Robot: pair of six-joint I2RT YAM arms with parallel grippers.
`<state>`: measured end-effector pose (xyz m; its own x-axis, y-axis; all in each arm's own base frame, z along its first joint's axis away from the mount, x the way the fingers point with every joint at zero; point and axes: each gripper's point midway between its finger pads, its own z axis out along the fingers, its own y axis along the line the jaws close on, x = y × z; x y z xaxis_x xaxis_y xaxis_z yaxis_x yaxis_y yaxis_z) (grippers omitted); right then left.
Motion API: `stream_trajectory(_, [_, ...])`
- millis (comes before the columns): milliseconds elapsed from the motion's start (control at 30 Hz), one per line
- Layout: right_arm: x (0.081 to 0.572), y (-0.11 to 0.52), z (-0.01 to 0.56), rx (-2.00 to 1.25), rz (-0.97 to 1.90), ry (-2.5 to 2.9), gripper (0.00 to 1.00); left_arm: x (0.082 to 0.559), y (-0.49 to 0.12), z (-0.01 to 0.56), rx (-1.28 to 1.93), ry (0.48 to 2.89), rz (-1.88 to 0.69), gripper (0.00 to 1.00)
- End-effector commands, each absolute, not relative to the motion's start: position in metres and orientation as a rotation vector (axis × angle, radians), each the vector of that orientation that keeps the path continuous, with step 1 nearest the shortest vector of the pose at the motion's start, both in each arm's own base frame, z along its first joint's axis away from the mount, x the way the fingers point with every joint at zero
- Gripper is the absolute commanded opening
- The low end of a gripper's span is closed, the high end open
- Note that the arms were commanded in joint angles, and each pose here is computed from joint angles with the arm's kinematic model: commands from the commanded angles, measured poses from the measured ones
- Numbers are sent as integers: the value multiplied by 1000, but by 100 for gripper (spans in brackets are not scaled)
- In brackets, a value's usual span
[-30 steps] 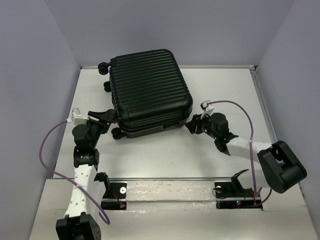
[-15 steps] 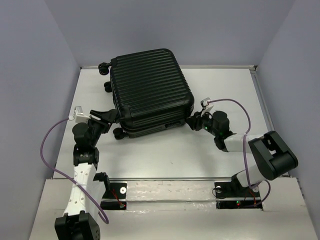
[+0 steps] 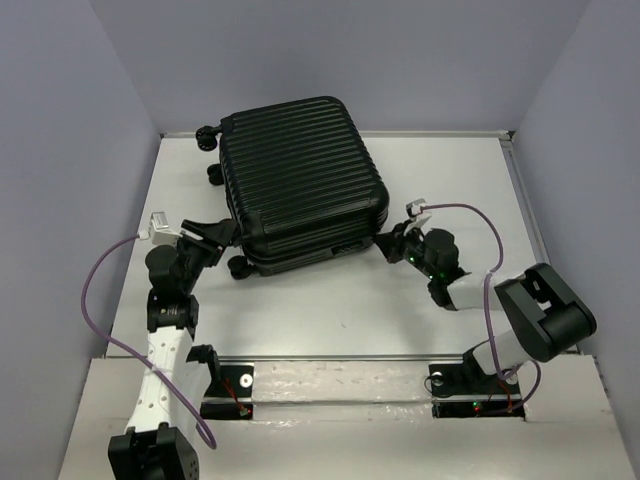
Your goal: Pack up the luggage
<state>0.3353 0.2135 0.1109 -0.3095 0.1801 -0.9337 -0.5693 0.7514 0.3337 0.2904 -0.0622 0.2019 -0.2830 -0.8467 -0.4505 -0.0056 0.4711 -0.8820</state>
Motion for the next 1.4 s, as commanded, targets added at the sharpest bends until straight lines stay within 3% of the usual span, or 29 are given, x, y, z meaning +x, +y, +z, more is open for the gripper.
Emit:
stream_trajectory(0, [299, 304, 170, -462, 961, 1648, 7, 283, -83, 228, -487, 1642, -969, 6])
stream_trajectory(67, [278, 337, 152, -513, 903, 1779, 7, 278, -93, 235, -466, 1627, -992, 6])
stream_trajectory(200, [208, 413, 147, -610, 1089, 1819, 7, 269, -108, 246, -451, 1606, -1057, 6])
stream_trajectory(433, [203, 451, 138, -508, 1123, 1771, 7, 257, -128, 257, -404, 1609, -1144, 6])
stream_trajectory(533, [214, 432, 131, -438, 1025, 1786, 7, 255, -128, 257, -399, 1614, -1137, 6])
stream_trajectory(800, [264, 313, 154, -232, 893, 1786, 7, 254, -127, 237, -391, 1659, -1094, 6])
stream_trajectory(933, [257, 292, 150, -225, 873, 1816, 7, 262, -115, 244, -361, 1667, -956, 6])
stream_trajectory(1000, [252, 286, 142, -226, 863, 1838, 7, 268, -111, 255, -342, 1686, -897, 20])
stream_trajectory(1033, [253, 282, 143, -217, 858, 1839, 7, 271, -108, 258, -297, 1694, -843, 35])
stream_trajectory(1067, [250, 278, 136, -215, 843, 1870, 7, 275, -105, 246, -312, 1769, -798, 64])
stream_trajectory(1167, [251, 266, 129, -182, 799, 1898, 7, 286, -87, 262, -309, 1788, -643, 96])
stream_trajectory(1367, [248, 253, 136, -160, 813, 1888, 7, 283, -44, 262, -422, 1802, -402, 99])
